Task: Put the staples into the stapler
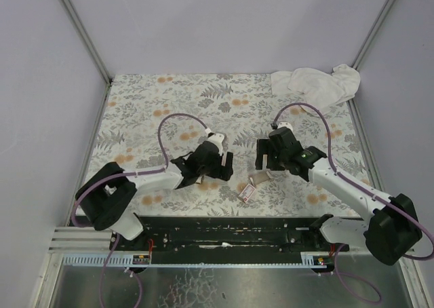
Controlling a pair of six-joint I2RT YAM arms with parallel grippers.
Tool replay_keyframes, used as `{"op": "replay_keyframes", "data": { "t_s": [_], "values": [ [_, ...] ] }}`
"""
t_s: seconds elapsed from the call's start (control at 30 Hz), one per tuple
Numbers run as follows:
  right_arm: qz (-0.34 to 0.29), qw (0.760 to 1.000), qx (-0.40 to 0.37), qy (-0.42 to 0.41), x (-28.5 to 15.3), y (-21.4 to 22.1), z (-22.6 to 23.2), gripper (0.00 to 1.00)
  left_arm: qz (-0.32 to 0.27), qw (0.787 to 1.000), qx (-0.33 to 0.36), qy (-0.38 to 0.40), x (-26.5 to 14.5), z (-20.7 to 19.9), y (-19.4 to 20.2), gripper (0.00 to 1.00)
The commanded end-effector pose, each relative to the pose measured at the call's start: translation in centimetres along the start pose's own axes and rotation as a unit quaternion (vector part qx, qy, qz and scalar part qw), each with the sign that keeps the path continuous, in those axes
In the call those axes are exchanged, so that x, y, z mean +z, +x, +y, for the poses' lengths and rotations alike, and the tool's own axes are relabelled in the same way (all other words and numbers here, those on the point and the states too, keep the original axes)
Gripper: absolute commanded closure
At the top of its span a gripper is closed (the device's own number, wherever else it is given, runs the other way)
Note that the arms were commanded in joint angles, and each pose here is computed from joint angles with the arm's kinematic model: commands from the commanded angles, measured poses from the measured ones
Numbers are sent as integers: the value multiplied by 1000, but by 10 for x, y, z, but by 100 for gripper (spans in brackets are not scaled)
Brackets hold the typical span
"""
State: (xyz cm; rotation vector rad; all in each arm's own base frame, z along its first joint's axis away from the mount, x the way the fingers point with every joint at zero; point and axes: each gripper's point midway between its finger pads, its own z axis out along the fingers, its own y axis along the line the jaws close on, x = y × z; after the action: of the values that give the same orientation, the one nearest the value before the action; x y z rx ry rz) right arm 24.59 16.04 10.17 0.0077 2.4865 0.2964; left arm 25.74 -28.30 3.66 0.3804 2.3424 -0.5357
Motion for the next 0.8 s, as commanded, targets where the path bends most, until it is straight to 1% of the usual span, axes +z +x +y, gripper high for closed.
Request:
{"op": "replay_keyframes", "data": {
  "t_s": [0.0, 0.1, 0.2, 0.23, 0.3, 0.33, 0.37, 0.4, 0.47, 0.5, 0.53, 0.6, 0.63, 0.7, 0.77],
  "values": [
    [-49, 997, -43, -34, -2, -52, 21, 8, -78, 995, -4, 59, -18, -14, -81, 18],
    [-71, 997, -16, -40, 4, -87, 4, 7, -131, 989, -59, 39, -32, 23, -133, 17],
    [-98, 995, 34, -11, 10, -119, -40, 7, -208, 971, -114, -13, -61, 88, -171, 14],
    [-110, 992, 54, -1, 10, -127, -57, 7, -236, 962, -134, -35, -74, 112, -179, 13],
    [-150, 984, 94, 24, 5, -140, -92, 7, -291, 934, -186, -91, -105, 171, -181, 9],
    [-184, 977, 104, 36, 0, -147, -106, 7, -331, 907, -223, -135, -135, 211, -179, 6],
    [-222, 968, 107, 54, -6, -150, -120, 7, -355, 882, -257, -173, -156, 241, -166, 4],
    [-253, 959, 106, 78, -11, -148, -133, 6, -380, 857, -277, -211, -176, 264, -151, 2],
    [-311, 936, 110, 126, -23, -143, -155, 7, -421, 810, -285, -292, -210, 293, -117, 0],
    [-330, 924, 118, 151, -27, -135, -167, 7, -428, 794, -282, -328, -217, 301, -94, 0],
    [-338, 914, 124, 184, -25, -120, -181, 6, -438, 781, -275, -351, -224, 305, -80, 0],
    [-343, 905, 121, 221, -22, -100, -198, 7, -454, 769, -259, -369, -230, 306, -62, 0],
    [-342, 902, 115, 237, -17, -87, -205, 6, -456, 770, -251, -369, -227, 306, -53, 0],
    [-363, 885, 128, 261, -15, -76, -218, 1, -465, 769, -238, -368, -223, 306, -43, 0],
    [-386, 876, 127, 261, -11, -74, -222, 1, -466, 769, -226, -374, -220, 308, -38, 0]
  ]
}}
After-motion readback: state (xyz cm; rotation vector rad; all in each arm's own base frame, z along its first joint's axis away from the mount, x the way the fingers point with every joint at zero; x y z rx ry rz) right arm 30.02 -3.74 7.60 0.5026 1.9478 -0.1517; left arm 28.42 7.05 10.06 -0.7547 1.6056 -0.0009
